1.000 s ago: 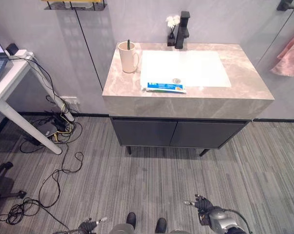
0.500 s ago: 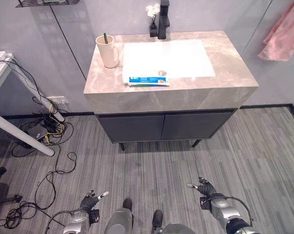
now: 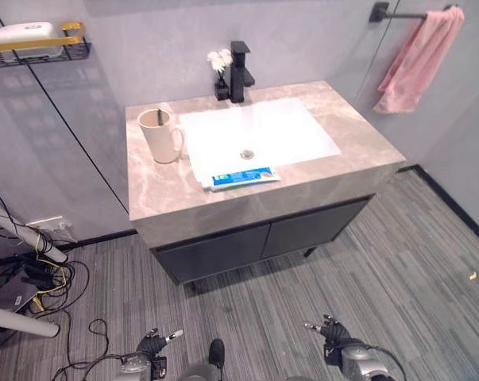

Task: Put brush and paste in cup on sink, flatten towel.

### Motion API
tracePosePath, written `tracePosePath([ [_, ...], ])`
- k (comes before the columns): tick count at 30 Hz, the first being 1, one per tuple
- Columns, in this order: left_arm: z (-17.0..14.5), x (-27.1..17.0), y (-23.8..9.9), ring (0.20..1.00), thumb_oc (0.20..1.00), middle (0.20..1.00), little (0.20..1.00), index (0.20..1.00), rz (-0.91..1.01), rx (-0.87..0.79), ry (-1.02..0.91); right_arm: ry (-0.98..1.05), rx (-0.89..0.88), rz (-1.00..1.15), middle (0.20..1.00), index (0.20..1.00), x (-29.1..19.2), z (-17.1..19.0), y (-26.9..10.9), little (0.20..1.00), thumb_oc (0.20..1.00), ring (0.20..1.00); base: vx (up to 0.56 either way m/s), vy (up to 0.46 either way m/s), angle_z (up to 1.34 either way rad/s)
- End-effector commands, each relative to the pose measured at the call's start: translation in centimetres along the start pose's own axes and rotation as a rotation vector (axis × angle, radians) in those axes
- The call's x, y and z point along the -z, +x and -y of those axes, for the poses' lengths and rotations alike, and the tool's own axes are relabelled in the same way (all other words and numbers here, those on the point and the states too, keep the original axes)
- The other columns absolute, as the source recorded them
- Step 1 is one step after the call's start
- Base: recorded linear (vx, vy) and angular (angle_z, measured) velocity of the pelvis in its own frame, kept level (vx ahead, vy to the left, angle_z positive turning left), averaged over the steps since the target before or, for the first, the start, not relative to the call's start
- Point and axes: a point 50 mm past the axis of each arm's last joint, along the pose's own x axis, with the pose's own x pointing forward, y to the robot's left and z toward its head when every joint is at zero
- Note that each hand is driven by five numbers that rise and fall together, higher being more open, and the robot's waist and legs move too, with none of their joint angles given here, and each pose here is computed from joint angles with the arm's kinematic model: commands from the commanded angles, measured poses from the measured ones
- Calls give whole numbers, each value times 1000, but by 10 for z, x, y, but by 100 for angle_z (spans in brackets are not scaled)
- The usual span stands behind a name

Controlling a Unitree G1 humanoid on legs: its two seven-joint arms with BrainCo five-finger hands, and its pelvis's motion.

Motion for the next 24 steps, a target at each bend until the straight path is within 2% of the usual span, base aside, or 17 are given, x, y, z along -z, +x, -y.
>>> tracePosePath([
  [1, -22, 4, -3, 1000, 1000, 1000, 1000, 1000, 20, -45, 28, -39, 25, 127, 1000, 1000, -37, 13, 3, 1000, 1000, 1000, 48, 122, -18],
  [7, -23, -5, -1, 1000, 1000, 1000, 1000, 1000, 37, -58, 27, -64, 62, 87, 1000, 1000, -31, 22, 4, 1000, 1000, 1000, 65, -3, 8],
  [13, -20, 5, -2, 1000, 1000, 1000, 1000, 1000, 5, -82, -33, -120, 55, 13, 1000, 1000, -14, 19, 5, 1000, 1000, 1000, 106, -206, 28],
  [17, -29, 12, -4, 1000, 1000, 1000, 1000, 1000, 2, -193, -256, -53, 89, 20, 1000, 1000, -10, 21, 3, 1000, 1000, 1000, 76, -253, 35],
  [18, -37, 14, -8, 1000, 1000, 1000, 1000, 1000, 32, -278, -492, -6, 137, 35, 1000, 1000, -9, 28, 1, 1000, 1000, 1000, 51, -260, 6],
  [21, -66, -5, -15, 1000, 1000, 1000, 1000, 1000, 185, -403, -739, 81, 215, -4, 1000, 1000, 6, 42, -2, 1000, 1000, 1000, 81, -211, 2],
  [22, -82, -21, -23, 1000, 1000, 1000, 1000, 1000, 293, -453, -791, 165, 256, 0, 1000, 1000, 8, 50, -4, 1000, 1000, 1000, 32, -88, 19],
  [23, -81, -20, -23, 1000, 1000, 1000, 1000, 1000, 292, -454, -791, 165, 256, -1, 1000, 1000, 8, 50, -4, 1000, 1000, 1000, 26, -83, 19],
  [24, -93, -31, -30, 1000, 1000, 1000, 1000, 1000, 358, -491, -732, 225, 296, -11, 1000, 1000, 13, 57, -6, 1000, 1000, 1000, 16, -46, 6],
])
